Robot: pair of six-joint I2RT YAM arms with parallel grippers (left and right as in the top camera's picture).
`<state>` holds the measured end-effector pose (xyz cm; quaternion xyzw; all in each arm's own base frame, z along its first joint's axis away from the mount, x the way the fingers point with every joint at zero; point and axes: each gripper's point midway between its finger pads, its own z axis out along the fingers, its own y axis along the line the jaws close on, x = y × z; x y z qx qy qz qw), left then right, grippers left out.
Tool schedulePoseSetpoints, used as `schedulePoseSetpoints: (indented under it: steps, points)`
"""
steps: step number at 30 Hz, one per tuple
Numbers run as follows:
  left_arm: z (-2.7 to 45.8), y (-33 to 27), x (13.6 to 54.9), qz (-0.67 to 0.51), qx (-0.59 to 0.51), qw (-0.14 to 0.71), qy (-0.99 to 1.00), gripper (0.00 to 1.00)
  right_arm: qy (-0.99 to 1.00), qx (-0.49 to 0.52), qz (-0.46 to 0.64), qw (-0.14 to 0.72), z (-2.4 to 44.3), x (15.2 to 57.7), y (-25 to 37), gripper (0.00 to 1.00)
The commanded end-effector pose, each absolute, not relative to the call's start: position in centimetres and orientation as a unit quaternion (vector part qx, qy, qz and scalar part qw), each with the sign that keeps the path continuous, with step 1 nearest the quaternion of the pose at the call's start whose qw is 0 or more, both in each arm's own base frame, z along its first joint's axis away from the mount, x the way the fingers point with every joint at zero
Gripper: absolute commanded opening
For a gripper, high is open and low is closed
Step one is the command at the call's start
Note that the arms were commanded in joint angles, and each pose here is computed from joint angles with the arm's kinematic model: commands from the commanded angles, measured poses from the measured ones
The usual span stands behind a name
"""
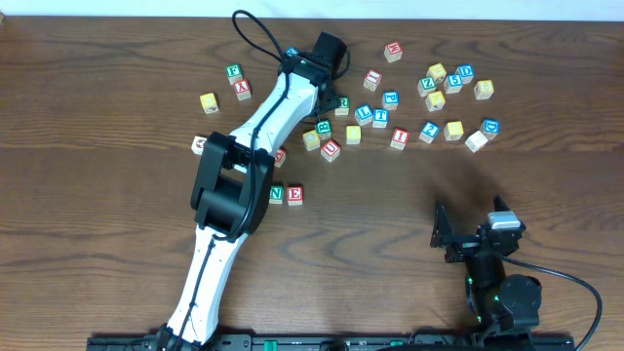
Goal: Spell out NEURIPS
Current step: 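Lower the left gripper and grasp the red U block, then carry the red U block back toward the N and E blocks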
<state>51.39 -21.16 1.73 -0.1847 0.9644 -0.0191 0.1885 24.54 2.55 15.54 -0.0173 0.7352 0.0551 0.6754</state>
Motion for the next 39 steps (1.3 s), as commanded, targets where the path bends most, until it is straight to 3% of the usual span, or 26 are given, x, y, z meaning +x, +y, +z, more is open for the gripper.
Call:
schedulePoseSetpoints:
  steps: [1,5,11,24,39]
  points:
    - [1.4,-21.0,51.4,-0.012,-0.171,0.188,0.967,0.70,0.736,-0.017,0.061,0.675,15.5,24.5,2.7,0.99]
    - [1.4,-21.0,51.4,-0.010,-0.161,0.187,0.969,0.54,0.736,-0.017,0.061,0.675,15.5,24.5,2.7,0.99]
    - [1.4,-20.9,51.3,-0.007,-0.155,0.185,0.970,0.52,0.736,-0.017,0.061,0.675,15.5,24.5,2.7,0.99]
    - [1.4,-20.9,51.3,-0.006,-0.147,0.186,0.972,0.34,0.736,-0.017,0.061,0.675,15.5,24.5,2.7,0.99]
    - [2.7,-21.1,51.7,-0.011,-0.134,0.197,0.971,0.34,0.736,-0.017,0.061,0.675,15.5,24.5,2.7,0.99]
